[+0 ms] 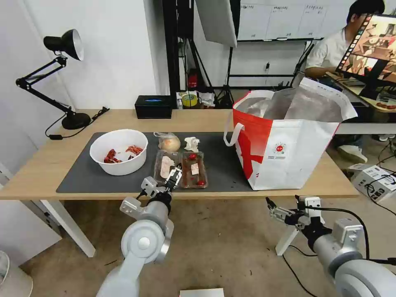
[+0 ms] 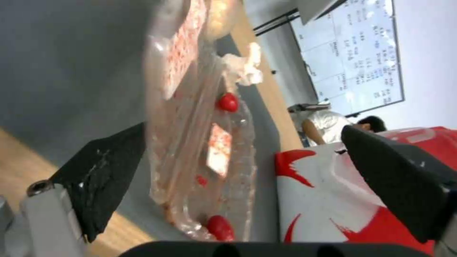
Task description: Pick up the trash from the table and place it into the takeout bag.
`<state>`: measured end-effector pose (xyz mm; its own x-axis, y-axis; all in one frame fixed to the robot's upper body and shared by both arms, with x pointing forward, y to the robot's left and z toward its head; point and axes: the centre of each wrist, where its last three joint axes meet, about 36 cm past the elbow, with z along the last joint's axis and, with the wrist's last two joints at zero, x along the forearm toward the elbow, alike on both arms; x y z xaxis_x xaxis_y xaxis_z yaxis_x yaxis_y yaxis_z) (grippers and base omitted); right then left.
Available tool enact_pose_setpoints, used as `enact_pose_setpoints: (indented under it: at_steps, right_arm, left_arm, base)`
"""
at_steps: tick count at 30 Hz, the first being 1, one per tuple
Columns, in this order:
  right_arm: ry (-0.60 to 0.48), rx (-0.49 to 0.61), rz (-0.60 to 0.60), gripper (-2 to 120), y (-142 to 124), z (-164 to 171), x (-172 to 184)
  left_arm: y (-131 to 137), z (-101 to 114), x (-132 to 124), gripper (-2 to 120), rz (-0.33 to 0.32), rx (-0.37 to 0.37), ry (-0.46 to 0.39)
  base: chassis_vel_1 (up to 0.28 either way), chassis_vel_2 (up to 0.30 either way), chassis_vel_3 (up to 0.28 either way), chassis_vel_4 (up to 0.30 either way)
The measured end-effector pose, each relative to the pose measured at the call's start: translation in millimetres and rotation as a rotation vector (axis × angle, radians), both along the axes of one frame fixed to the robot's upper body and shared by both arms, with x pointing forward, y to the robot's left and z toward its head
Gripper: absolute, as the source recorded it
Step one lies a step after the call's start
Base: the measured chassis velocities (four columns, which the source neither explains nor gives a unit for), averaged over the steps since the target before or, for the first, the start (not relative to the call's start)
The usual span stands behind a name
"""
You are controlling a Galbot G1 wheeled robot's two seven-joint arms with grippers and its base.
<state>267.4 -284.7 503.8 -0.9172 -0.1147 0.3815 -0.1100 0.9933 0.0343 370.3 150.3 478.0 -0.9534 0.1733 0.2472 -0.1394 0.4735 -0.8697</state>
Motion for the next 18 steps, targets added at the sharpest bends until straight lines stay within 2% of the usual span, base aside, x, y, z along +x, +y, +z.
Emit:
enact_pose_setpoints:
  at_steps: [10,18]
  right_arm:
    - [-0.003,-0.009,-0.002,100,-2,2,-2]
    - [0.0,-0.012,-0.007,100,-3,2,-4]
  left_arm:
    - [5,13,6,100,-0.015,-0.035,-0.063]
    - [3,17,12,100,-0.023,-0.048,-0.073]
  base:
    - [0.0,0.0,0.0,0.0]
    - [0.0,0.0,0.0,0.0]
